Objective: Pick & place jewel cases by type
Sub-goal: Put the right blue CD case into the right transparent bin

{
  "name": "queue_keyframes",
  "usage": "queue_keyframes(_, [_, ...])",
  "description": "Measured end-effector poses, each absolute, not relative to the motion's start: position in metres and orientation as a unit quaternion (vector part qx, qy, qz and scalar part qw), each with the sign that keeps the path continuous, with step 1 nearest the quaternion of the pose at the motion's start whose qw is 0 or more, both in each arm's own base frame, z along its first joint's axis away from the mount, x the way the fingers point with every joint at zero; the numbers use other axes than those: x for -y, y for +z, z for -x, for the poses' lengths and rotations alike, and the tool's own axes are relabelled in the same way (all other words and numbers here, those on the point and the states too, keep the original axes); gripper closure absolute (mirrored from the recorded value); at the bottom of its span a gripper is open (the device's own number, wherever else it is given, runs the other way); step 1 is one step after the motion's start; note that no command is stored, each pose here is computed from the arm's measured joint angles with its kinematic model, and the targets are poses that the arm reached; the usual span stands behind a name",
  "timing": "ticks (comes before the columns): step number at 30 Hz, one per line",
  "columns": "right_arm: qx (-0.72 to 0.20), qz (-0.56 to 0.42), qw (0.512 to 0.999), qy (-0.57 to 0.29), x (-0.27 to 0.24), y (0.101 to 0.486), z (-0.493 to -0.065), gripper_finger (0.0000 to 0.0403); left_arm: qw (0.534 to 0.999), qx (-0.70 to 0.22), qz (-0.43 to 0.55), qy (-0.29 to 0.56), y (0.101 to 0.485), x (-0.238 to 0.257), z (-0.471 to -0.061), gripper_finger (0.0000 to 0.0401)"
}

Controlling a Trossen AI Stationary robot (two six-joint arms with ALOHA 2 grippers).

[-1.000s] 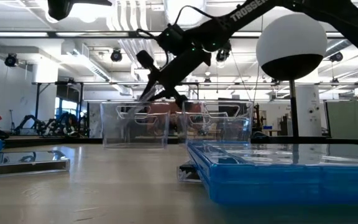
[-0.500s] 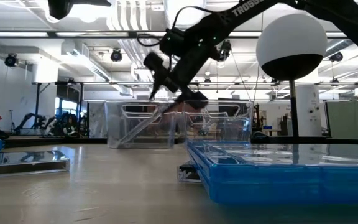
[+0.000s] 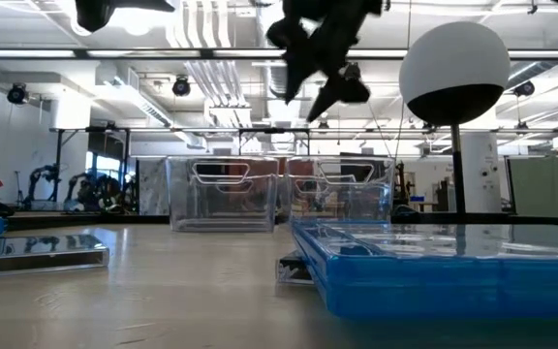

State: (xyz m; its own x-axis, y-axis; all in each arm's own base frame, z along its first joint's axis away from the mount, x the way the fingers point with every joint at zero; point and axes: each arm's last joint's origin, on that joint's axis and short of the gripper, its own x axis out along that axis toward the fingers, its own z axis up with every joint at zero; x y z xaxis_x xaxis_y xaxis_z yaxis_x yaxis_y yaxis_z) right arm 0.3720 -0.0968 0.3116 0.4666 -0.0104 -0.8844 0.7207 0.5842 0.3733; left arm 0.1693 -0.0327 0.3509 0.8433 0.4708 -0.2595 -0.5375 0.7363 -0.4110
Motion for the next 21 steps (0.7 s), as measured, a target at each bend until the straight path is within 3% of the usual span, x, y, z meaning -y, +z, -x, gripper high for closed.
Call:
queue_keyframes(4, [-0.506, -0.286, 0.785, -0.217, 0.063, 0.332, -0.35, 0.0178, 0.926, -0.115, 0.25, 0.26, 0.339, 0.037, -0.177, 0.0298])
queue_keyframes(8, [-0.593, -0.218, 0.759, -0.159, 0.027, 0.325, -0.334, 0.0179, 0.915, -0.189, 0.267, 0.238, 0.321, 0.043, -0.19, 0.0298])
queue_keyframes(14, [-0.68, -0.217, 0.697, -0.059, -0.017, 0.294, -0.314, 0.0179, 0.894, -0.289, 0.291, 0.179, 0.296, 0.058, -0.213, 0.0298])
queue_keyframes(21, [-0.721, -0.2, 0.662, -0.055, -0.055, 0.251, -0.278, 0.0179, 0.886, -0.323, 0.295, 0.158, 0.272, 0.08, -0.239, 0.0298])
